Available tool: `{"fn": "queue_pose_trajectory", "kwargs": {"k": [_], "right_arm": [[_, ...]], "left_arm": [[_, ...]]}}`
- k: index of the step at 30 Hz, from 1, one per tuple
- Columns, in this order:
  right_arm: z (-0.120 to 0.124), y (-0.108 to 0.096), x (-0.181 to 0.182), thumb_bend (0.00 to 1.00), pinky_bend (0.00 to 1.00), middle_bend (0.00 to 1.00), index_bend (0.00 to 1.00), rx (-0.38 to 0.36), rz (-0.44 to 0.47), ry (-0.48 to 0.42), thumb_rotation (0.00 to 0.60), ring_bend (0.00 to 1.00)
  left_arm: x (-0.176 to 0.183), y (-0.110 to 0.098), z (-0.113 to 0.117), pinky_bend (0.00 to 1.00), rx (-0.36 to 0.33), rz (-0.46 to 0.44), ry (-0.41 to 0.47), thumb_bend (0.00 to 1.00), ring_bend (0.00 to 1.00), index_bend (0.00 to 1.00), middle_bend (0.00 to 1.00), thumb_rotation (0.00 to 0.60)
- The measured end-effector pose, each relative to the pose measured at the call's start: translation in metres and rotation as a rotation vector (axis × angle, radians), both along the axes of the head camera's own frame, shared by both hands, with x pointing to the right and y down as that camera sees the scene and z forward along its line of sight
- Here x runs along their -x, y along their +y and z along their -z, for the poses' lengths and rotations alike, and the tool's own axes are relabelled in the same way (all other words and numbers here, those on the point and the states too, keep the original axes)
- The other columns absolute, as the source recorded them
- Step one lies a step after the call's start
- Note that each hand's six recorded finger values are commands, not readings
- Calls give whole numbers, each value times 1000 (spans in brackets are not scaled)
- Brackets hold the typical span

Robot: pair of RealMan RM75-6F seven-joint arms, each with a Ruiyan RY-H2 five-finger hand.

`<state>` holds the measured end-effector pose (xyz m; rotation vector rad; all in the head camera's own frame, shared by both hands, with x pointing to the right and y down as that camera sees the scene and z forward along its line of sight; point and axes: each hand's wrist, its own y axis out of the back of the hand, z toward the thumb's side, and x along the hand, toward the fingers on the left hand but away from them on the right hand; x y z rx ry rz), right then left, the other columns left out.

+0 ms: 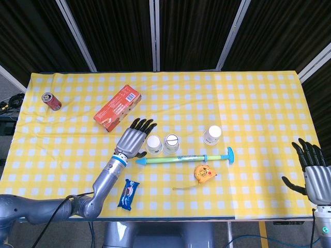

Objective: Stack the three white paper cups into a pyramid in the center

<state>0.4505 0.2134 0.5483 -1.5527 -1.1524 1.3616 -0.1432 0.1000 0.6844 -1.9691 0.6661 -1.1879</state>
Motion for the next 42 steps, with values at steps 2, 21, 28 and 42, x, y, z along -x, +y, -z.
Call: {"fn": "queue_pose_trajectory", "kwargs": {"k": [2, 21, 28, 42], "right_arm": [[-1, 0, 1, 77, 0, 0, 25, 0, 5, 4, 600, 0], [-14, -50, 69, 79, 0, 0, 125, 38, 150, 25, 600, 0], [-38, -86, 119, 85, 5, 0, 222, 120, 241, 46, 600, 0], [-86, -125, 176, 139, 20, 0, 244, 298, 220, -1, 600, 0]], "left_arm": [[10, 1, 6, 0, -20, 15, 8, 225, 0, 53, 0, 600], [233, 82, 102, 0, -278, 216, -138, 225, 0, 0, 0, 600], [263, 93, 128, 0, -279, 292, -82, 224, 0, 0, 0, 600], [267, 92, 128, 0, -253, 294, -54, 225, 0, 0, 0, 600]]}}
